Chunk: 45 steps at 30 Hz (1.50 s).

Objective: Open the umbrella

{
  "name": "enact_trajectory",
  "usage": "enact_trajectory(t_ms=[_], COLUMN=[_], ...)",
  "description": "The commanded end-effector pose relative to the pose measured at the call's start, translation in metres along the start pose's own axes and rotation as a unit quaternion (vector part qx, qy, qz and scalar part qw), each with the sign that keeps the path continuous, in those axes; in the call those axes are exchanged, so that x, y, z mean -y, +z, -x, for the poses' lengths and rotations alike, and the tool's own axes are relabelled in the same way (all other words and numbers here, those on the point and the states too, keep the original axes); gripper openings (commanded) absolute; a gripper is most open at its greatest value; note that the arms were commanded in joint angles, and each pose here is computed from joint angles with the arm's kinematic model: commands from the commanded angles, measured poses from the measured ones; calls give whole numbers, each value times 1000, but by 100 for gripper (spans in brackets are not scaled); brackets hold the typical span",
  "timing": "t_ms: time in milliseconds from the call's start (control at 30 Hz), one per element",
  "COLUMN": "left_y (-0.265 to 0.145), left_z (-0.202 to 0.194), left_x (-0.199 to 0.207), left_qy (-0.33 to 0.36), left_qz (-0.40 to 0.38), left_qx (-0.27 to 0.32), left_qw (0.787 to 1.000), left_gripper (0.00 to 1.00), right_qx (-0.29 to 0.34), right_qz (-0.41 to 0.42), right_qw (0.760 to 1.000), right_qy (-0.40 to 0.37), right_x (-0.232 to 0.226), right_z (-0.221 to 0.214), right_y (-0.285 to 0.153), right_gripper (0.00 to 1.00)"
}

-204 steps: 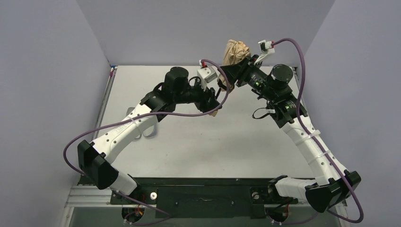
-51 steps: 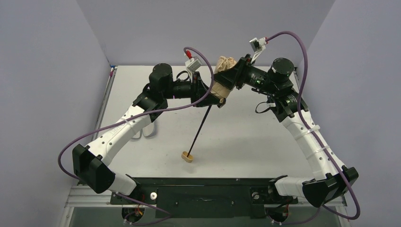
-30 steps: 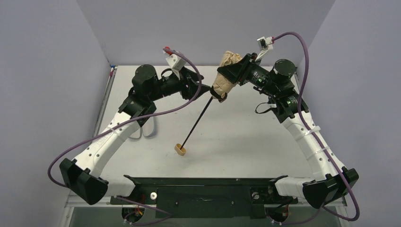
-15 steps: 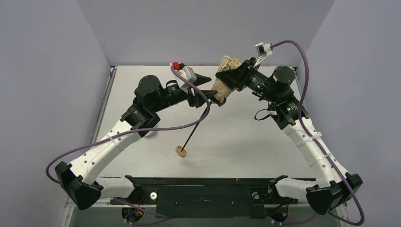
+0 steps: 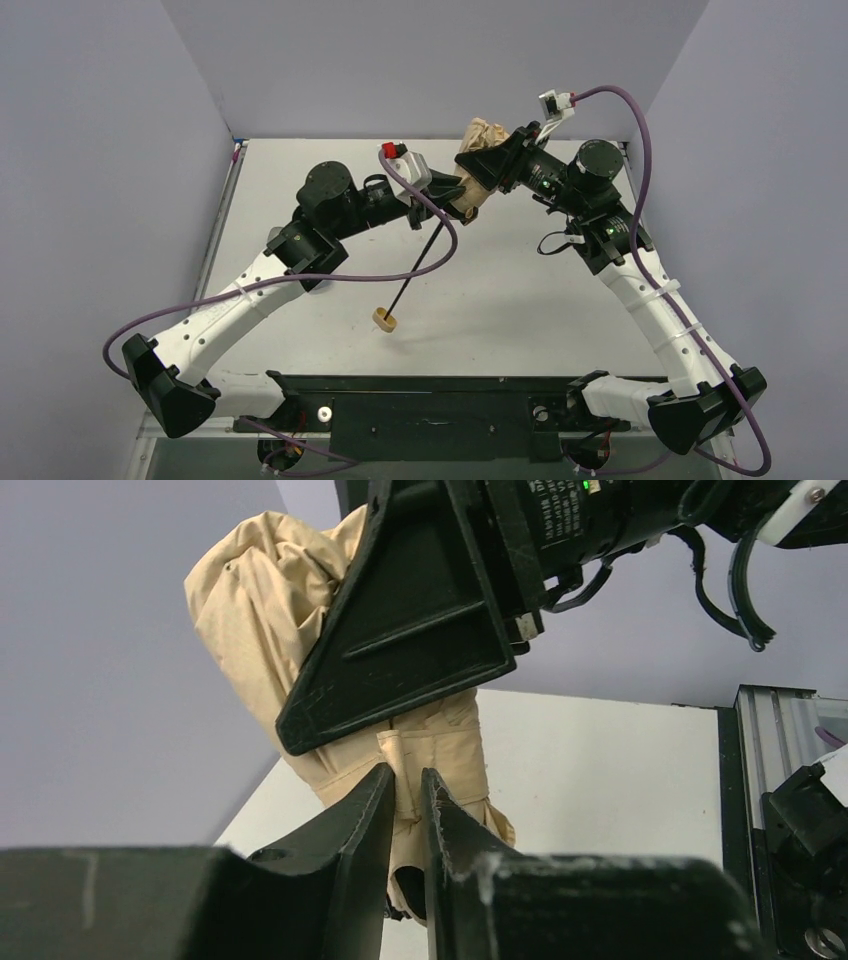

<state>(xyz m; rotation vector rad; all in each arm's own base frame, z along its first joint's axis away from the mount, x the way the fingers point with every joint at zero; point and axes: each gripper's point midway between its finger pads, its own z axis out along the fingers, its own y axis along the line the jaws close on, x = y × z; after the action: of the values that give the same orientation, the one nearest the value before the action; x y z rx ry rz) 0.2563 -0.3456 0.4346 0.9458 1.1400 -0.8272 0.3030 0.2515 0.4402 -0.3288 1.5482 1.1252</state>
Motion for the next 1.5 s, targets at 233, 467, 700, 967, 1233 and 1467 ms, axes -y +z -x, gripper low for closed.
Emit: enact_trajectory(t_ms=[233, 467, 700, 967, 1233, 1467], left_y=[8, 12, 19, 21, 25, 31], left_z=[24, 13, -10, -12, -20, -26], left_x=[5, -3, 10, 34, 59, 64], left_qy=[36, 9, 18, 12, -4, -11], left_qz=[-6, 18, -2, -46, -104, -117], left_qx=[23, 2, -43, -41, -42, -51], left_qw=[999, 1000, 999, 998, 994, 992], left_gripper=[25, 31, 5, 0, 0, 0], right_qx=[73, 76, 84, 99, 125, 140], right_qz=[43, 52, 48, 9, -11, -5], right_qw=[996, 995, 995, 994, 992, 990], right_qy=[-25, -28, -29, -36, -30, -17], right_x=[-32, -38, -38, -21, -11, -14], right_z=[43, 46, 53, 58, 75, 83], right_y=[-11, -13, -11, -10, -9, -9], right_gripper=[0, 0, 0, 0, 0, 0])
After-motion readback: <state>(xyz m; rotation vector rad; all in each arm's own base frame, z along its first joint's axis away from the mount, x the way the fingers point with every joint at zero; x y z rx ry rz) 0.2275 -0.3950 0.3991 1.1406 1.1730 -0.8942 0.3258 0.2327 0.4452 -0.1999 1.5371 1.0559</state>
